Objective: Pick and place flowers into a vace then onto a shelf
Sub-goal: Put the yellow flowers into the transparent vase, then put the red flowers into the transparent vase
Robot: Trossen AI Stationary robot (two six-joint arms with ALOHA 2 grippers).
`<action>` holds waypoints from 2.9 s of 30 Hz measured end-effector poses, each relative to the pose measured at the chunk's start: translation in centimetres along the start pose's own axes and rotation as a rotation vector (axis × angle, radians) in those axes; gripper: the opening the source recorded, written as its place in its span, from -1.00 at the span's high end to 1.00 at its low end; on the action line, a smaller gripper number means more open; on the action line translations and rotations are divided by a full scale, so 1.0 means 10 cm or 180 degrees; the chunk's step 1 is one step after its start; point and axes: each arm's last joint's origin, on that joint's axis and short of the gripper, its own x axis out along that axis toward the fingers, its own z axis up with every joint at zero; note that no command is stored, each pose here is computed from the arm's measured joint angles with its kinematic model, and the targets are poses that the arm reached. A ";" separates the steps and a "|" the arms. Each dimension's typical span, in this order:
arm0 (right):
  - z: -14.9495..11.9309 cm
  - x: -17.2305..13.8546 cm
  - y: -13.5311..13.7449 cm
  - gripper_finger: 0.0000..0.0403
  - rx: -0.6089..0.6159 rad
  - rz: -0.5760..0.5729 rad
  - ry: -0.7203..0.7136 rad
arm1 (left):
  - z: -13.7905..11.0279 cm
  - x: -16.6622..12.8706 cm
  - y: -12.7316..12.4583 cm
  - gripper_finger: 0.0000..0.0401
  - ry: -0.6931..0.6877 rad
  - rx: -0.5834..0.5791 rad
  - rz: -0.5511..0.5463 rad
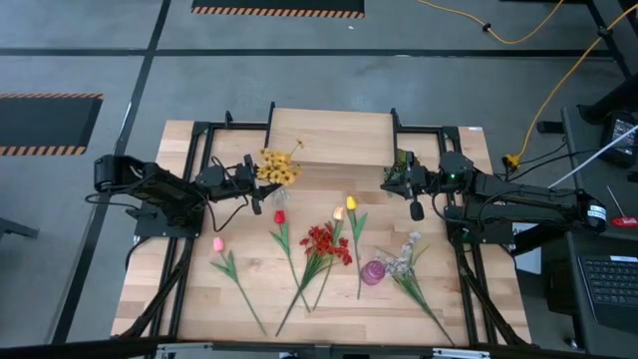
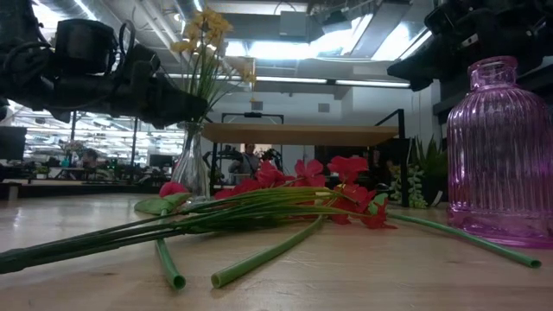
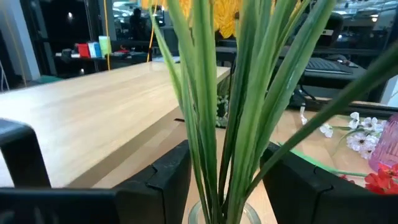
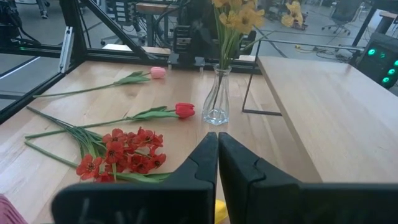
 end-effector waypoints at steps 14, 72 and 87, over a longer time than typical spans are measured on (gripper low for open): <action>-0.01 0.00 0.00 0.91 0.0012 0.0006 0.0032 | 0.06 -0.15 -0.01 0.11 -0.0122 0.0047 -0.0003; -0.01 0.00 0.00 0.91 0.0006 0.0003 0.0022 | 0.61 -0.57 -0.08 0.11 -0.1227 0.0299 -0.0472; 0.01 0.00 0.00 0.91 -0.0020 -0.0005 -0.0029 | 0.93 -0.41 -0.46 0.86 -0.1046 0.0675 -0.1398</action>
